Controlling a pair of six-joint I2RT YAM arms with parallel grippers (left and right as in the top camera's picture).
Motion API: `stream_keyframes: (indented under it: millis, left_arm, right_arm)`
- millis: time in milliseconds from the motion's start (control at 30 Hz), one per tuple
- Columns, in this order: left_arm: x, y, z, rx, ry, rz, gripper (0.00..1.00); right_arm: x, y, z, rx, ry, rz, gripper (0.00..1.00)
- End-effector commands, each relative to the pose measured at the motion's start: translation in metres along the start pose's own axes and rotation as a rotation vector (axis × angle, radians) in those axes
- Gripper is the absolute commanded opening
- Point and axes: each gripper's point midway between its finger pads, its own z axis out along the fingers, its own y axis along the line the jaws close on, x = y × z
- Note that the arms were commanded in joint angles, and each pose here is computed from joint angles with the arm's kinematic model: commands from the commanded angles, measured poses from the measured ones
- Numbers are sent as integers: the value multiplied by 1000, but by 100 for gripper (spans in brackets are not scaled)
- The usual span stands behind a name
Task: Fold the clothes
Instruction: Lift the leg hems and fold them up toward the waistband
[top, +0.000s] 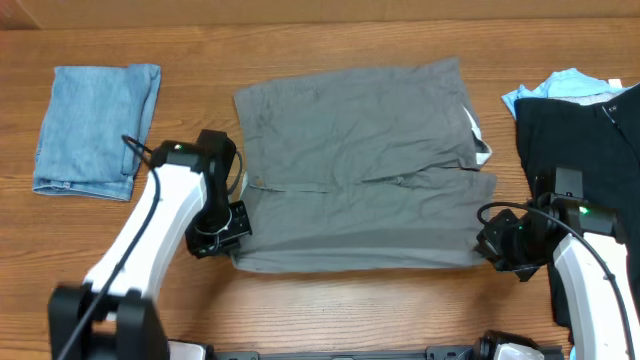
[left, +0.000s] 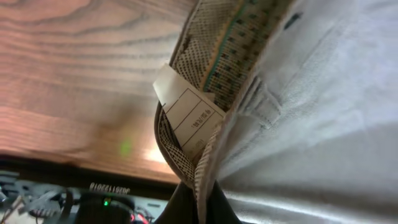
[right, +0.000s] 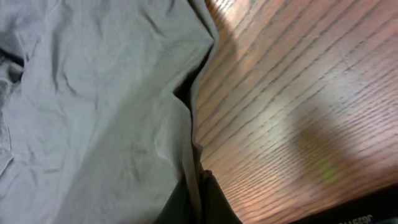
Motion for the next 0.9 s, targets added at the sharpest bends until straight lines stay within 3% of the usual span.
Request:
stream_keyframes:
  millis: [0, 300, 567, 867]
  left_arm:
    - [9, 6, -21, -19, -87, -3, 4]
    - [37, 21, -23, -98, -18, -38, 4]
    - [67, 8, -26, -142, -30, -6, 4]
    - [32, 5, -29, -91, -148, -55, 4]
  right_arm:
    - [-13, 5, -20, 8, -68, -22, 4]
    - [-11, 4, -66, 57, -97, -51, 4]
    - [-4, -4, -72, 100, -75, -65, 4]
    - [-26, 19, -103, 59, -154, -105, 4]
